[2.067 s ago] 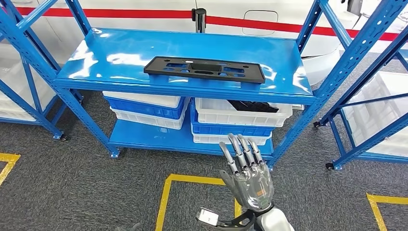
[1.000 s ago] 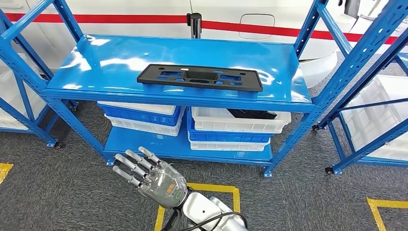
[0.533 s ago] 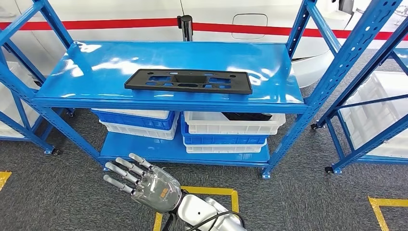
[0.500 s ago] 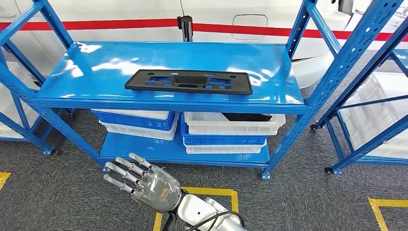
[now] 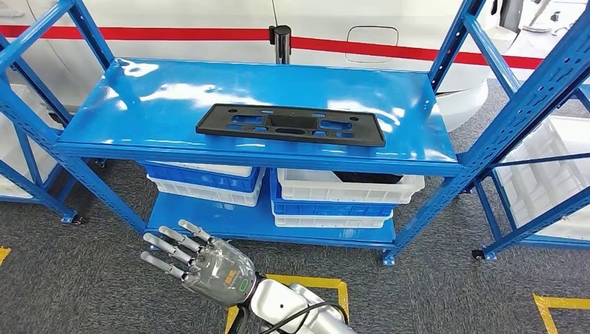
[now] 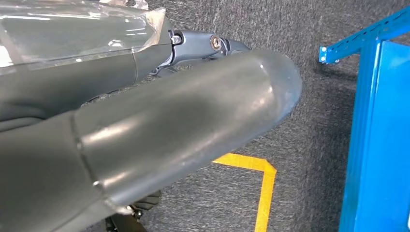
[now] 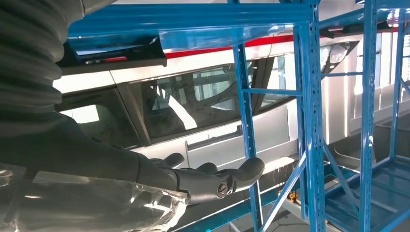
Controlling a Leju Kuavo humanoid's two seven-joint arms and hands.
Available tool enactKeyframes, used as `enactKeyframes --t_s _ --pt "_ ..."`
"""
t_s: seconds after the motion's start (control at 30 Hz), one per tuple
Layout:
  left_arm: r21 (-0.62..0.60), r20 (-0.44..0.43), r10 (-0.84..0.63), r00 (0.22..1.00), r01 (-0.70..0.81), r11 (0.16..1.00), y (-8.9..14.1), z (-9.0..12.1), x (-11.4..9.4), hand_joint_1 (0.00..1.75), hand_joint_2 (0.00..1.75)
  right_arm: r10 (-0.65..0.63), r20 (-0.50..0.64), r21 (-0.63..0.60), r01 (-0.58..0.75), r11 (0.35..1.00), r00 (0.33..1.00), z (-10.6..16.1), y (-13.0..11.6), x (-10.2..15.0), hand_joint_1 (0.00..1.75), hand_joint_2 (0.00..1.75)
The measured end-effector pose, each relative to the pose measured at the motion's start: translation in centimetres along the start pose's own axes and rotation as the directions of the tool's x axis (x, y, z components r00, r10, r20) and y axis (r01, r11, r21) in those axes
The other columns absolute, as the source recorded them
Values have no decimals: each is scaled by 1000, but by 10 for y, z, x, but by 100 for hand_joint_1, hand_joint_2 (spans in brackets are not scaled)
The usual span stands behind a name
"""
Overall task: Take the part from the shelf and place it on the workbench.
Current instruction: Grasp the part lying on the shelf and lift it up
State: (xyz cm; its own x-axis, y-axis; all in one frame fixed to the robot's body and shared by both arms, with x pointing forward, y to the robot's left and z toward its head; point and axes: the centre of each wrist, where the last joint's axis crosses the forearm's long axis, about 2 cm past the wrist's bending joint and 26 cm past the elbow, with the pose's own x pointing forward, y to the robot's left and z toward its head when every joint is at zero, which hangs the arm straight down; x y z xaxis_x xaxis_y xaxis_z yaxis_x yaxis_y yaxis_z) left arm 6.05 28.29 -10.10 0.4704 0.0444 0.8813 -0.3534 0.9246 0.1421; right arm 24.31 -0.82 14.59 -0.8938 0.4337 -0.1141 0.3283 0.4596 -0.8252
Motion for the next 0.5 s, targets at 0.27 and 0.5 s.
enactKeyframes --t_s 0.27,0.5 --pt "12 9 2 1000 -2 1000 -1 -7 5 0 0 -38 -14 -53 37 998 999 -23 -8 -3 0 175" --pt "57 -10 -14 1000 15 998 4 -8 3 0 0 -64 14 -65 64 996 998 -38 -10 5 0 175"
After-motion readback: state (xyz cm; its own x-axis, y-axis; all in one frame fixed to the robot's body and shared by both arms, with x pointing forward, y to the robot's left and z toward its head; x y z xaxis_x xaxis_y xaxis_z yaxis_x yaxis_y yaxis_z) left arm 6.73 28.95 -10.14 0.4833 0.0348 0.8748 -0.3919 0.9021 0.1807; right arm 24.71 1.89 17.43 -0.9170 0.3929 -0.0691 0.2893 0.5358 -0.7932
